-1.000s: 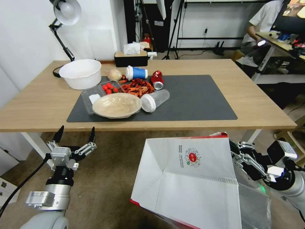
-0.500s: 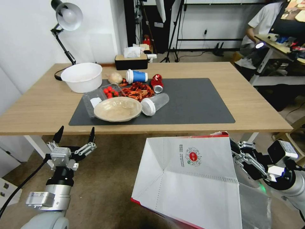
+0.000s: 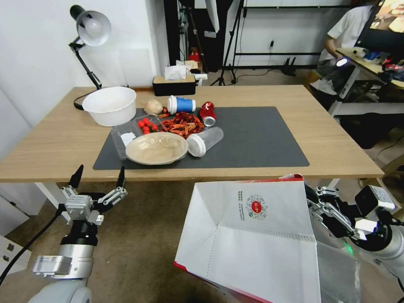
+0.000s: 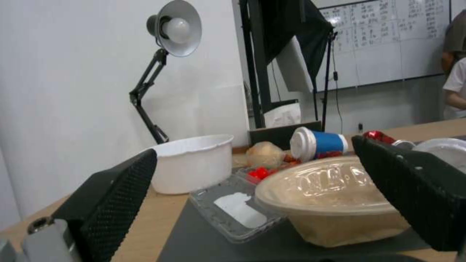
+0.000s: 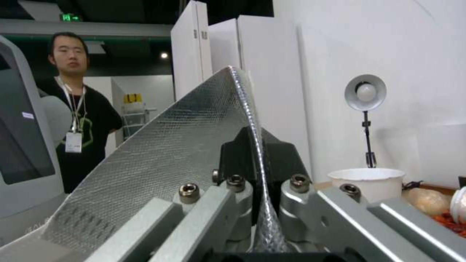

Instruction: Pick up the food delivery bag from the floor and place it on the table.

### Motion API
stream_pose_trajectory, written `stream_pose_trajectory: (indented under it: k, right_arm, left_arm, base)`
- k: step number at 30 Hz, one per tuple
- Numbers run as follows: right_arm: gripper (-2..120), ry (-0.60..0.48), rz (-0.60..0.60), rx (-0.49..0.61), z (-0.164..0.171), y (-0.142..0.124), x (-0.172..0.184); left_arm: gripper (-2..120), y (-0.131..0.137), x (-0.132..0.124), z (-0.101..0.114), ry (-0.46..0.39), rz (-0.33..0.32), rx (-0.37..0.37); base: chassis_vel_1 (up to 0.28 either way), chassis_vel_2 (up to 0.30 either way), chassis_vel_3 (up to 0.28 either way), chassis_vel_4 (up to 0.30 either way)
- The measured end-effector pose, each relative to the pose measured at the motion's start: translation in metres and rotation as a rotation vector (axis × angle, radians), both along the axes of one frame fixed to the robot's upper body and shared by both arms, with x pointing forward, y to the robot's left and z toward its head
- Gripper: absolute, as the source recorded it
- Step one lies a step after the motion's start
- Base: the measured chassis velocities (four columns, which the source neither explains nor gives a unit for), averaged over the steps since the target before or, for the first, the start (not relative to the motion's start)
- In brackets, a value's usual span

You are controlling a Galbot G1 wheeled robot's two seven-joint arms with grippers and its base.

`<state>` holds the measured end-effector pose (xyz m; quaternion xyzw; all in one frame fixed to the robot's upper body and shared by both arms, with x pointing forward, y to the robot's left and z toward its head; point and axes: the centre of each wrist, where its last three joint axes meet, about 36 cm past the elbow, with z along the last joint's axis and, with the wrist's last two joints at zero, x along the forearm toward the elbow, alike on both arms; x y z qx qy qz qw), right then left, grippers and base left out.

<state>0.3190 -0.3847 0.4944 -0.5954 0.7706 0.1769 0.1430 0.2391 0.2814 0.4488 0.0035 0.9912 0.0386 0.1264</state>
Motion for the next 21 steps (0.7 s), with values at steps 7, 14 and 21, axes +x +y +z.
stream_pose_trajectory:
  k: [7, 14, 21]
  right_arm:
    - [0, -0.003, 0.006, 0.010, 0.001, 0.003, 0.000]
    - [0, -0.009, -0.003, 0.046, 0.010, 0.011, 0.004]
    - [0, -0.028, -0.001, 0.078, 0.026, 0.018, 0.006]
  left_arm:
    - [100, 0.001, 0.000, -0.002, 0.006, 0.001, 0.009]
    - [100, 0.001, -0.001, -0.003, 0.011, 0.011, 0.011]
    - [100, 0.000, -0.001, -0.003, 0.012, 0.014, 0.010]
  base:
    - [0.000, 0.000, 0.000, 0.000]
    - [0.000, 0.000, 0.000, 0.000]
    - [0.000, 0.000, 0.000, 0.000]
